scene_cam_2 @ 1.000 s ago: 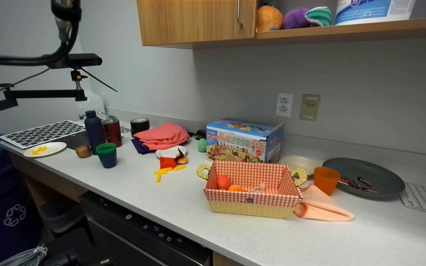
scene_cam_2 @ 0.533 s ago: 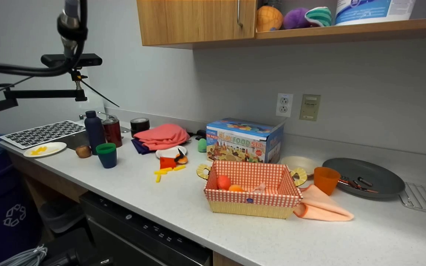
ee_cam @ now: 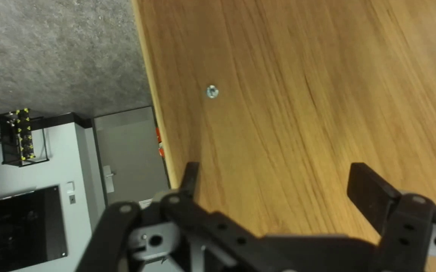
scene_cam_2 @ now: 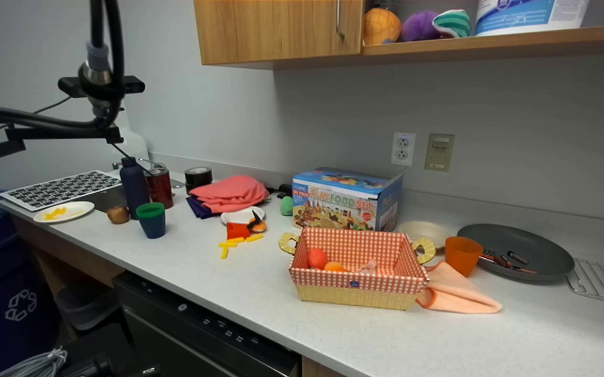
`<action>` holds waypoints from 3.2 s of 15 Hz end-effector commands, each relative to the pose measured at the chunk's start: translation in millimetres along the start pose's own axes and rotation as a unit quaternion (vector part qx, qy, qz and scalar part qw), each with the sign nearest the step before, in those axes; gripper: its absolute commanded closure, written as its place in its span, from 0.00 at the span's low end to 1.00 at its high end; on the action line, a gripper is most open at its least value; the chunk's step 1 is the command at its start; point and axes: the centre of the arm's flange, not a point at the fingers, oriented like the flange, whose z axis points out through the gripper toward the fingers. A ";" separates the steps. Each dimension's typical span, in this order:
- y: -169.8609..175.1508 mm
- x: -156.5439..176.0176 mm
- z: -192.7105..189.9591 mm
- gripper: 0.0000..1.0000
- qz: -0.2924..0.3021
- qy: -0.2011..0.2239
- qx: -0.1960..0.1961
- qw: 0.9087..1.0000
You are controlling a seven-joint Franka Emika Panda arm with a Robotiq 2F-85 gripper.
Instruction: Open the top right cabinet door
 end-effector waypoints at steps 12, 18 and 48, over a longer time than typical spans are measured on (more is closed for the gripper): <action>-26.4 -93.1 -79.0 0.00 -0.086 -0.173 0.103 0.976; -18.5 -140.1 -123.3 0.00 -0.162 -0.280 0.151 0.934; -2.3 -148.7 -130.0 0.00 -0.177 -0.286 0.137 0.932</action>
